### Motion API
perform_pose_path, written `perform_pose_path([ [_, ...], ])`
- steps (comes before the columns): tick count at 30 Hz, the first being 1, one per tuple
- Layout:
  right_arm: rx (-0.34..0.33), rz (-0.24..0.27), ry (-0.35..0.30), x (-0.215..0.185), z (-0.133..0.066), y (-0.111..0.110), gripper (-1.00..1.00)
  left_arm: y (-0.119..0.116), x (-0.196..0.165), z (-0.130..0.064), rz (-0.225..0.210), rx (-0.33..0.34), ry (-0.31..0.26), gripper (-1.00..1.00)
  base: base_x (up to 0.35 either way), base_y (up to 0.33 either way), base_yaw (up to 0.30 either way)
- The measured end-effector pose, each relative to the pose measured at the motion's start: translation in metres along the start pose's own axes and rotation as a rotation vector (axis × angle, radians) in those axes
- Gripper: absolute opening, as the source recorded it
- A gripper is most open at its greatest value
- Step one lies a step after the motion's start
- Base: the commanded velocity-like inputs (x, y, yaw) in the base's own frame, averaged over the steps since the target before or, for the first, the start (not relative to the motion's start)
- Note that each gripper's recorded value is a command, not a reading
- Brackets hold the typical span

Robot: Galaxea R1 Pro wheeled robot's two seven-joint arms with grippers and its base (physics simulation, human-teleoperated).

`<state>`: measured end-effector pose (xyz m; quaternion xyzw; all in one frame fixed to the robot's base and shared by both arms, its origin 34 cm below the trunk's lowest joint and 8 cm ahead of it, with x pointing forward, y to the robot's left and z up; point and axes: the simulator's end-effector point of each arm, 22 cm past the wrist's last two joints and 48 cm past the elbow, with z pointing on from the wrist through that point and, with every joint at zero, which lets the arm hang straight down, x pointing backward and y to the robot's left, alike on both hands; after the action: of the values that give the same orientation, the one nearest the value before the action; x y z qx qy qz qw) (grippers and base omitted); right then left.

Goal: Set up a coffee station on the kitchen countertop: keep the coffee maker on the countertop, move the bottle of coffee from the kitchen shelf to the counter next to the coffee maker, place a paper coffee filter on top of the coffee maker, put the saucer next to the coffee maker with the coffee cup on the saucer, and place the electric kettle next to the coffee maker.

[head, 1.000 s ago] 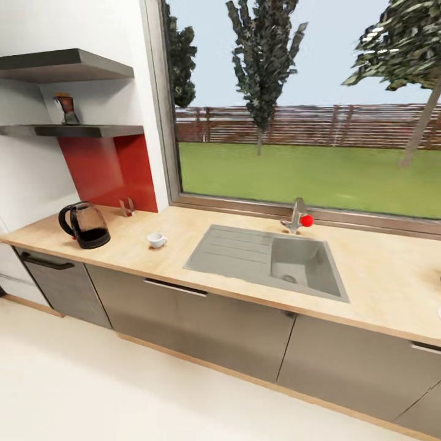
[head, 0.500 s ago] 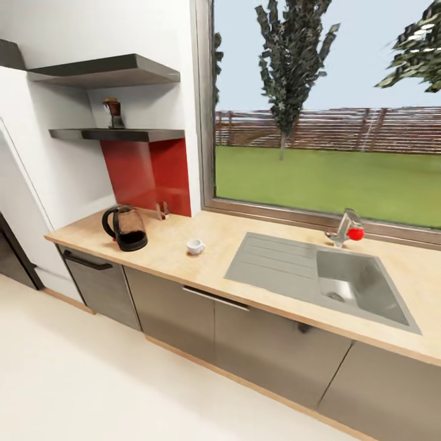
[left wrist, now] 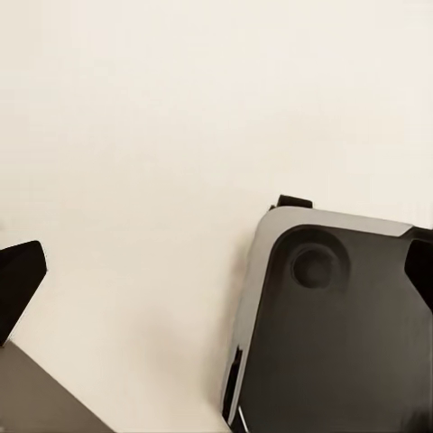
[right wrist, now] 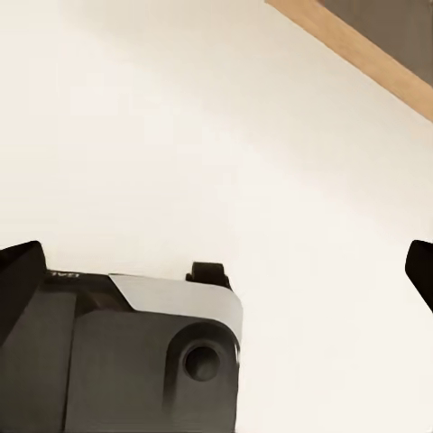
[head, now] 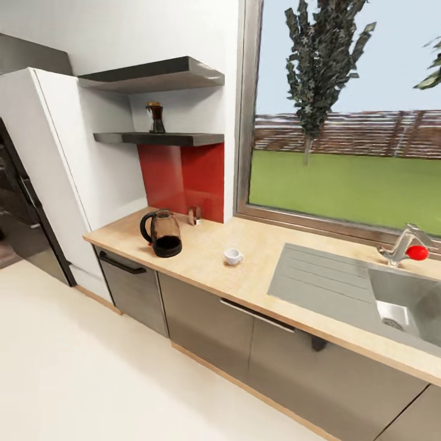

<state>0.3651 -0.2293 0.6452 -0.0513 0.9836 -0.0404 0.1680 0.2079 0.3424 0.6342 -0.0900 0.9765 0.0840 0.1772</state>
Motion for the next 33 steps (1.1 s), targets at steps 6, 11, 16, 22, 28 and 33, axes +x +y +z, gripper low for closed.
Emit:
perform_pose_path([
  [6,0.001,0.0,-0.006,-0.0026,-0.0007,-0.0004,1.0,-0.0009,-0.0022,0.0002,-0.001,0.001,-0.006,1.0,0.185,0.296,0.196],
  [11,0.001,0.0,-0.011,-0.0047,-0.0013,-0.0007,1.0,-0.0014,-0.0041,0.0003,-0.003,0.002,-0.011,1.0,0.174,0.296,0.19],
  [16,0.002,0.001,-0.016,-0.0068,-0.002,-0.001,1.0,-0.0017,-0.006,0.0004,-0.004,0.003,-0.016,1.0,0.173,0.296,0.15],
  [22,0.002,0.001,-0.019,-0.0078,-0.0024,-0.0012,1.0,-0.0019,-0.007,0.0005,-0.004,0.004,-0.018,1.0,0.201,0.29,0.035],
  [28,0.003,0.002,-0.019,-0.0078,-0.0024,-0.0013,1.0,-0.0019,-0.007,0.0005,-0.004,0.004,-0.018,1.0,0.237,0.263,0.001],
  [33,0.003,-0.001,-0.018,-0.0076,-0.0023,-0.002,1.0,-0.0019,-0.007,0.0005,-0.004,0.004,-0.018,1.0,0.242,0.249,0.0],
])
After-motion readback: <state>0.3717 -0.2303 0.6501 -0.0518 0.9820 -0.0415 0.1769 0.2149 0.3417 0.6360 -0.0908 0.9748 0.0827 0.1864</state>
